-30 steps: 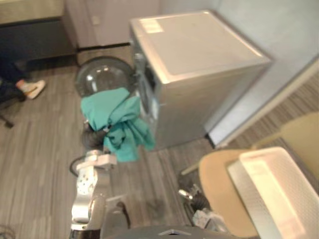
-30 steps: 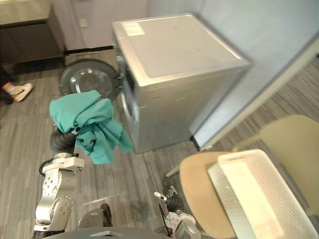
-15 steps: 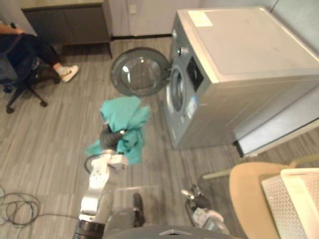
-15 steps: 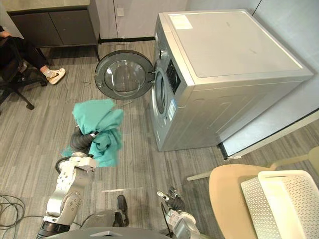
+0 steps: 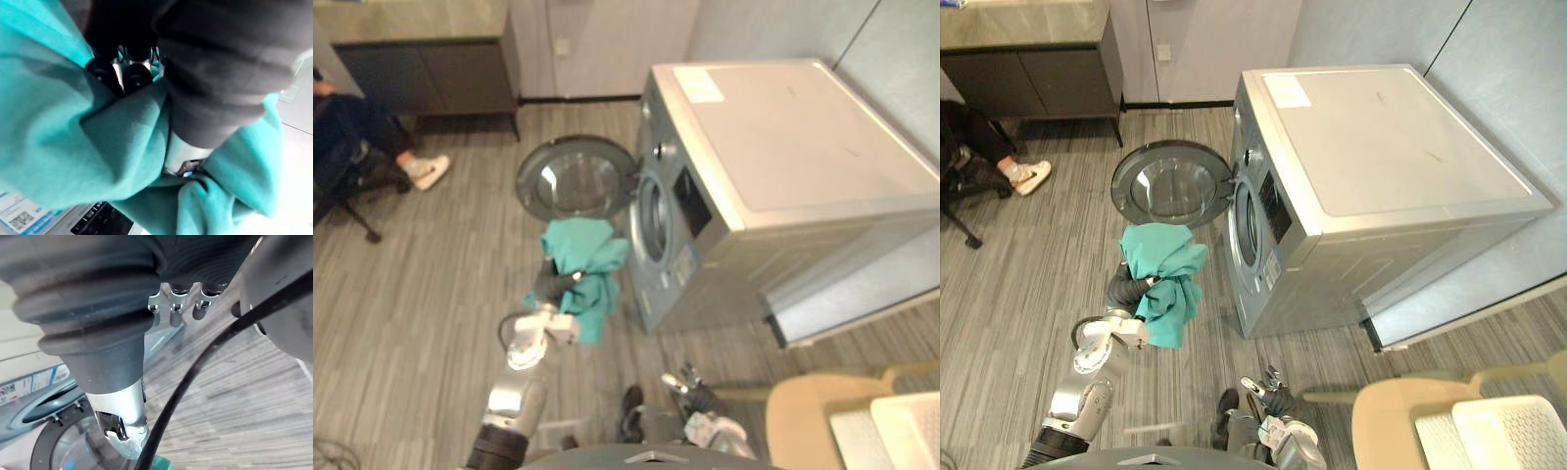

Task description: Pick up the laundry basket with both hands and put the clothes into the washing machine.

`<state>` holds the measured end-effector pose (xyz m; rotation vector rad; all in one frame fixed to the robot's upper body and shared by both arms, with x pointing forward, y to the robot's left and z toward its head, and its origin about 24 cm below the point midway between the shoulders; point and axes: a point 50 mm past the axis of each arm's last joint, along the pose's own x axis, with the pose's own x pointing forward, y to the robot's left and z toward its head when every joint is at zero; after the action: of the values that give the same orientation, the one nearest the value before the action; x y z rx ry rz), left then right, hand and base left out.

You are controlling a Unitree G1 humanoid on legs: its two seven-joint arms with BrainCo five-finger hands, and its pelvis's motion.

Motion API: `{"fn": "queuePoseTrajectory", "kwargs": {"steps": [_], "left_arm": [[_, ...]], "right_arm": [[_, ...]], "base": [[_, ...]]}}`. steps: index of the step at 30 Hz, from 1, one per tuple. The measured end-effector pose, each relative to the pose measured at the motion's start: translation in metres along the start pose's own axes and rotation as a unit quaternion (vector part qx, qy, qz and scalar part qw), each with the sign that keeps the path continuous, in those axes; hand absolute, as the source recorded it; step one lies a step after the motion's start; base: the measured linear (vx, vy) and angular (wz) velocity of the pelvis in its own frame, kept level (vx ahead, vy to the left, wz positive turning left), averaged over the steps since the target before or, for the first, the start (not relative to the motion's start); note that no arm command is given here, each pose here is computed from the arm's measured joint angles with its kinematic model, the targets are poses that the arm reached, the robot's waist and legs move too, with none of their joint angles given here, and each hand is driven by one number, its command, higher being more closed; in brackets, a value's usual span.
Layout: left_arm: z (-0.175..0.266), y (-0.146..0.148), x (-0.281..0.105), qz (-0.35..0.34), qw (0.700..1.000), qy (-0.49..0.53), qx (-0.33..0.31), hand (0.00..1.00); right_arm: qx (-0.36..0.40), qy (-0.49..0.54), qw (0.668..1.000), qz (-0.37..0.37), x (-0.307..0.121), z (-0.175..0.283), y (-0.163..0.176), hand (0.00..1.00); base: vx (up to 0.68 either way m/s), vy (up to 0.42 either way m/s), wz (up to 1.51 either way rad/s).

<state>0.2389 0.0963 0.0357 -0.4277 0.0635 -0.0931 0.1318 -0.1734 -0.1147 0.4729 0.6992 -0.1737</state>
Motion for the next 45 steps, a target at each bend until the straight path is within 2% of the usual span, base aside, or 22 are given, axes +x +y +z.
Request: {"fn": "queuePoseTrajectory", "kwargs": {"steps": [5,12,16,20,24,28,33,40,43,45], "left_arm": [[-0.011,-0.002,-0.007,0.007,1.0,0.018,-0.015,1.0],[-0.028,0.027,-0.014,0.072,0.996,0.056,-0.011,1.0],[-0.047,0.048,-0.027,0.122,0.988,0.099,0.0,1.0],[-0.064,0.067,-0.037,0.171,0.976,0.136,0.0,1.0],[-0.06,0.089,-0.036,0.192,0.97,0.144,0.037,1.0],[-0.06,0.082,-0.034,0.176,0.973,0.142,0.039,1.0],[-0.062,0.058,-0.022,0.111,0.982,0.144,0.047,1.0],[-0.056,0.063,-0.013,0.133,0.982,0.13,0.021,1.0],[-0.055,0.055,0.005,0.127,0.983,0.131,0.009,1.0],[-0.058,0.037,0.015,0.117,0.984,0.134,-0.01,1.0]], "right_arm": [[-0.003,0.008,1.0,-0.018,-0.008,-0.006,-0.009,0.0],[-0.035,0.02,0.999,-0.018,-0.01,-0.01,-0.009,0.0],[-0.056,0.069,0.995,-0.033,-0.005,-0.025,-0.018,0.0],[-0.046,0.084,0.992,-0.085,-0.006,-0.025,-0.042,0.0],[-0.017,0.089,0.992,-0.085,-0.002,-0.034,-0.028,0.0],[-0.028,0.081,0.992,-0.088,0.001,-0.026,-0.033,0.0],[-0.047,0.048,0.994,-0.084,0.012,-0.003,-0.033,0.0],[-0.079,0.016,0.995,-0.055,0.03,0.023,-0.013,0.0],[-0.09,0.003,0.995,-0.042,0.031,0.03,-0.008,0.0],[-0.089,-0.001,0.995,-0.043,0.024,0.029,-0.014,0.0]], "base": [[0.34,-0.167,0.01],[0.24,0.073,-0.99],[0.22,0.275,-0.89],[0.23,0.514,-0.65],[0.1,0.405,-0.17],[-0.05,0.262,-0.85],[-0.03,0.208,-0.82],[0.13,0.125,-1.31],[0.24,-0.103,-0.38],[0.26,-0.176,0.2]]}}
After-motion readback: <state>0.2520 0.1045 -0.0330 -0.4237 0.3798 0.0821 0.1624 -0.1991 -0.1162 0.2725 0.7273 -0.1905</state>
